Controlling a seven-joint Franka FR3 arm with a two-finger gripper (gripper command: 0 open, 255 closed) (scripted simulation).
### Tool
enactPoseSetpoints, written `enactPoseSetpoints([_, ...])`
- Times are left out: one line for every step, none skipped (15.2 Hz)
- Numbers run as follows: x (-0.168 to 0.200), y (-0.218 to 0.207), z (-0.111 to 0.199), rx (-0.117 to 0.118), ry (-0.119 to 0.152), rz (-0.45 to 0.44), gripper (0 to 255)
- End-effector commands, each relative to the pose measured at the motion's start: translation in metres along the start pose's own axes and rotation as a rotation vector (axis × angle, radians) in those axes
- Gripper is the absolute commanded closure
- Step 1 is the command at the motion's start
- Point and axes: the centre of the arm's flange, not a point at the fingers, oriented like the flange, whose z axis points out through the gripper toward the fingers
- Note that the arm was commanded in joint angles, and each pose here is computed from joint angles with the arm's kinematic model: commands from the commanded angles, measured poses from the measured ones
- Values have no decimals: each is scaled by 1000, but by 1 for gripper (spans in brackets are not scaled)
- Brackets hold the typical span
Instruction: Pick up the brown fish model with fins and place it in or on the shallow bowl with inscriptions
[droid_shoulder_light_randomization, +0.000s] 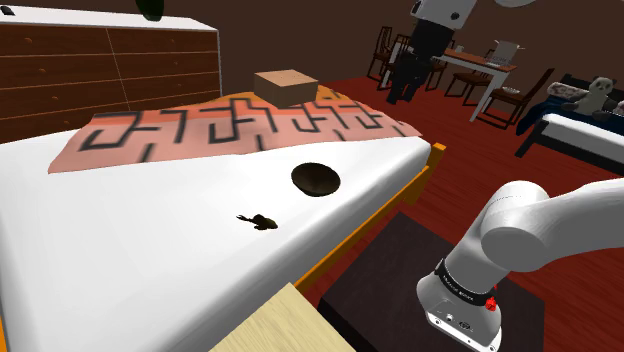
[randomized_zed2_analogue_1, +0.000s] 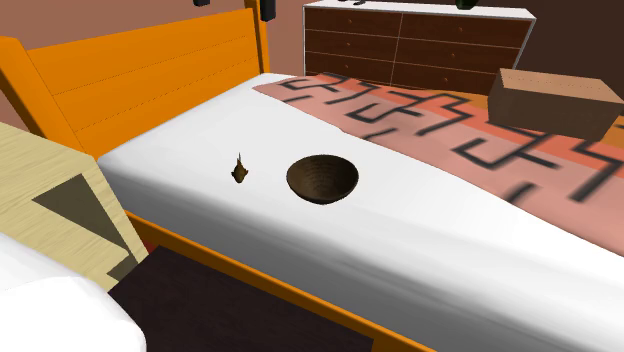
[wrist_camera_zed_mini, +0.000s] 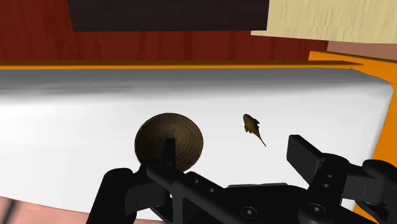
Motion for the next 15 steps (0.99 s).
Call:
enactPoseSetpoints([0, 0, 0, 0, 0, 0, 0])
enactPoseSetpoints([4, -6, 11, -3, 1, 2, 0])
enactPoseSetpoints([7, -11, 23, -5, 1, 4, 0])
enactPoseSetpoints([11, -17, 34, -8, 2, 6, 0])
enactPoseSetpoints([15, -23, 46, -11, 2, 8, 0])
enactPoseSetpoints([19, -28, 58, -14, 3, 10, 0])
enactPoseSetpoints([22, -34, 69, -16, 3, 12, 0])
enactPoseSetpoints([26, -39, 81, -19, 4, 14, 0])
enactPoseSetpoints([30, -45, 92, -22, 4, 16, 0])
enactPoseSetpoints([34, -50, 104, -24, 5, 18, 0])
enactPoseSetpoints([38, -56, 115, -27, 5, 20, 0])
enactPoseSetpoints([41, -61, 127, -30, 6, 22, 0])
enactPoseSetpoints([45, -66, 139, -32, 6, 24, 0])
enactPoseSetpoints([49, -71, 150, -35, 7, 26, 0])
enactPoseSetpoints([53, -77, 162, -38, 7, 28, 0])
